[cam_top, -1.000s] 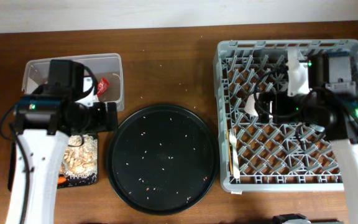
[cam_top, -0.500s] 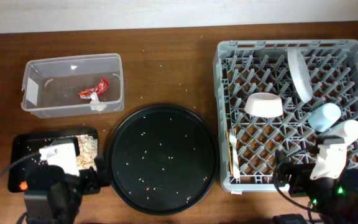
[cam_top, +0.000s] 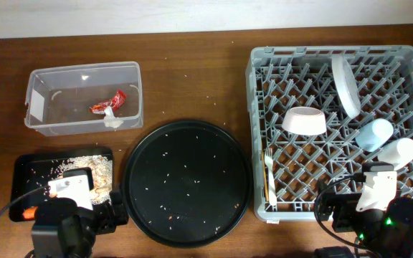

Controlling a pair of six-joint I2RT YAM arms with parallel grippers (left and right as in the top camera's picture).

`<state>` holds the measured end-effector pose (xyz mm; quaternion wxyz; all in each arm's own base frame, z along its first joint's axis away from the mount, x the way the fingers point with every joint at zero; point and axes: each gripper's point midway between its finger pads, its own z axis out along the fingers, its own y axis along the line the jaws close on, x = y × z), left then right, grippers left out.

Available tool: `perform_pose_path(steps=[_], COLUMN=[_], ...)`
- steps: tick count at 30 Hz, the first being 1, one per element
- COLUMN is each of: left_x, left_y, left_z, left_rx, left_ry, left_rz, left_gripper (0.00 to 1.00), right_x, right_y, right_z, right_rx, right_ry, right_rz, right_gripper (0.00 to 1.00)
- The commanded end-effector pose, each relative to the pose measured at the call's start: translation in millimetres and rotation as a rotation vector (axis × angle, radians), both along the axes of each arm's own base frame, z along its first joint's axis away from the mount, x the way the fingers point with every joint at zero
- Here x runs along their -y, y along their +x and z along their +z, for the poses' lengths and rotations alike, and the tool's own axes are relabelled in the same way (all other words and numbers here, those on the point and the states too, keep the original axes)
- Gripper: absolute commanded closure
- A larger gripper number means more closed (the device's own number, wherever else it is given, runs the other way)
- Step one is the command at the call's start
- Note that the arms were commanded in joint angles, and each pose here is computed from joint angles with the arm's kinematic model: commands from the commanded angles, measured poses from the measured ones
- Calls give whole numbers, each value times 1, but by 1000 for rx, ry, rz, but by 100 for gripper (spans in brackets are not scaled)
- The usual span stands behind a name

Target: Sort waste into correct bins and load items into the dishwasher rack

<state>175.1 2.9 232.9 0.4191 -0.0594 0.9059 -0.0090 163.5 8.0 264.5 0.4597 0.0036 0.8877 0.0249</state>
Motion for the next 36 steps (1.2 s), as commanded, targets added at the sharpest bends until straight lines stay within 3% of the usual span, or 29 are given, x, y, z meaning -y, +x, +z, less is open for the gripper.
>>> perform_pose_path(steps=[1, 10, 17, 24, 31, 36], left_x=[-3, -3, -3, -3, -3, -3], left_y=[-2, -2, -3, -8, -8, -8], left_z=[-2, -2, -4, -10, -10, -10], left_rx=[-1, -1, -12, -42, -43, -43], left_ry=[1, 1, 1, 4, 4, 4], left_rz=[17, 17, 17, 17, 17, 17], left_gripper=[1, 0, 1, 1, 1, 1], right_x=[3, 8, 7, 13, 24, 18], right_y=[0, -9, 4, 55, 79, 83], right_z=[-1, -11, -23, -33, -48, -88], right_rx=[1, 28, 336, 567, 775, 619], right_ry=[-3, -17, -1, 7, -18, -129], right_rz=[-21, -38, -41, -79, -119, -43], right_gripper=[2, 2, 2, 2, 2, 2])
